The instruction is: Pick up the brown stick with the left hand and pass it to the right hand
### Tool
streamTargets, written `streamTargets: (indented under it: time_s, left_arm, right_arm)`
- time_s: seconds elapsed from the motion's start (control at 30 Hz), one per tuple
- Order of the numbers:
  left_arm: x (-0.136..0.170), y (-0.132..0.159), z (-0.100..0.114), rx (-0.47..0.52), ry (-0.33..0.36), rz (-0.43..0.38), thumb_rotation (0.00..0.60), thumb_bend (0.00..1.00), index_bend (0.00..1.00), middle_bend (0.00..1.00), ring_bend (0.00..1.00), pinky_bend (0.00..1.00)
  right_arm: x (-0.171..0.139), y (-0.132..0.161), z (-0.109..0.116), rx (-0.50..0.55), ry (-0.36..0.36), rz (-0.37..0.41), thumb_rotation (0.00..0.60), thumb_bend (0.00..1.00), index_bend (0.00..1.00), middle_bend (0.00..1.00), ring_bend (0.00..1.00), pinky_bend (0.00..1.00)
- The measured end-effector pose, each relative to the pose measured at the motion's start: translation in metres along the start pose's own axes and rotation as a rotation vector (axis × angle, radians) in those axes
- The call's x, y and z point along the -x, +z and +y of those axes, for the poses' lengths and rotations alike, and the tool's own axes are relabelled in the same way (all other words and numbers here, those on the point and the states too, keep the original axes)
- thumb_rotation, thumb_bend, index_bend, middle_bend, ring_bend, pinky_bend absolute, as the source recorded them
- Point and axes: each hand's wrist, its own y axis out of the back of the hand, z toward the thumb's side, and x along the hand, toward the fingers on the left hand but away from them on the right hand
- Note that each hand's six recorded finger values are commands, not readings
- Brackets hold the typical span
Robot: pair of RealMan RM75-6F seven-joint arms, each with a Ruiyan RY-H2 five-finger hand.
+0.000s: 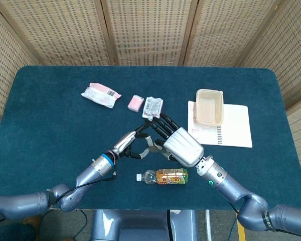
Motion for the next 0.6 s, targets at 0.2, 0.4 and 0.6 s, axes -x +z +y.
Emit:
streamTargets:
  time_s: [0.2, 0.4, 0.6]
  left_arm:
    - [0.003, -0.005, 0.021, -0.006, 0.048, 0.017, 0.600, 0.49, 0.78, 0.00, 0.00, 0.00]
    - [0.007, -0.013, 0.041, -0.013, 0.091, 0.041, 0.600, 0.49, 0.78, 0.00, 0.00, 0.00]
    - [0.019, -0.025, 0.072, -0.049, 0.145, 0.075, 0.600, 0.50, 0.78, 0.00, 0.00, 0.00]
  right_arm:
    - [-0.008, -0.011, 0.004, -0.025, -0.014, -0.023, 0.600, 0.73, 0.86, 0.09, 0.00, 0.00]
    - [-0.017, -0.023, 0.008, -0.042, -0.023, -0.050, 0.600, 0.73, 0.86, 0.09, 0.00, 0.00]
    - [-0.033, -0.042, 0.016, -0.085, -0.033, -0.098, 0.600, 0.73, 0.86, 0.09, 0.00, 0.00]
